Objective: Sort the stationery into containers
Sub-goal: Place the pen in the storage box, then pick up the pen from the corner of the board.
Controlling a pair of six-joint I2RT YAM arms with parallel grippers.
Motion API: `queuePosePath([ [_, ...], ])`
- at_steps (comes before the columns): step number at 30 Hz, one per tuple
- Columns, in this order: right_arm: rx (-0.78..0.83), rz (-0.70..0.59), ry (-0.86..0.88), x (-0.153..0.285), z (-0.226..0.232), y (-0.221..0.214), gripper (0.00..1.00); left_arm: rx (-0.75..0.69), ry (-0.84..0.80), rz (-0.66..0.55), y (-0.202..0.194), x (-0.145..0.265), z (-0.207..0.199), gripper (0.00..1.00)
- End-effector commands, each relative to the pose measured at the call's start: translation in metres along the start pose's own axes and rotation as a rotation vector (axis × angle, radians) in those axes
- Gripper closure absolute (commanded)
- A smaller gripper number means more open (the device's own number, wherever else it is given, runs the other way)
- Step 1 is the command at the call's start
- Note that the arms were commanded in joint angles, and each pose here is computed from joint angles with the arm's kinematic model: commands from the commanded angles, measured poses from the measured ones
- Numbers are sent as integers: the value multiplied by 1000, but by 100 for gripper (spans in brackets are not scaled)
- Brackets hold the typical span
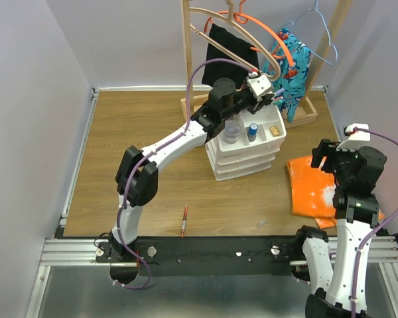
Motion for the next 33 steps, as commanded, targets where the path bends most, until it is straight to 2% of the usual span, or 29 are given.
queuePosePath([
  [1,-4,-39,3,5,0,10,23,-50,15,-113,73,17,-5,59],
  [3,1,-40,7,7,1,11,23,-60,-4,-138,94,23,-10,59],
  [4,11,-51,8,10,1,14,23,-70,-15,-164,116,33,-16,59],
  [6,18,-55,13,14,2,16,23,-44,-27,-117,125,47,-21,58],
  [7,24,-62,13,16,2,19,23,-13,-20,-128,149,67,-25,57],
  [9,27,-70,19,20,4,20,23,81,23,7,121,93,-29,55],
  [10,29,-71,22,21,5,19,23,118,49,22,133,120,-34,54],
  [12,30,-76,26,24,6,19,23,200,129,239,75,156,-38,53],
  [13,28,-76,30,25,7,18,23,221,159,269,76,180,-41,52],
  [15,28,-76,41,26,9,17,23,321,238,500,14,222,-51,51],
  [16,32,-71,51,25,11,16,23,350,258,550,5,240,-57,51],
  [18,35,-65,71,26,14,15,23,444,288,771,-47,280,-75,51],
  [20,49,-61,88,25,15,15,23,487,302,841,-70,307,-83,51],
  [21,50,-56,98,25,17,14,23,539,348,924,-104,329,-91,51],
  [23,65,-52,109,25,17,16,23,609,378,967,-123,350,-96,53],
  [24,70,-46,120,26,18,16,23,642,395,1029,-144,366,-104,54],
  [26,95,-42,127,27,18,18,23,697,464,1006,-148,367,-101,58],
  [28,120,-31,135,28,18,17,23,751,504,1036,-157,370,-102,60],
  [33,169,-22,168,31,21,18,23,895,513,1144,-180,382,-121,57],
])
Point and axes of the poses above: each gripper's point midway between its finger pads, its own x axis back along the fingers, its own z axis along the line the jaws close on, y = z × x, the point moved 2 cm from there along x, back along the fingers, and after that the axes turned 8 degrees about x, right-handed, at the moved point
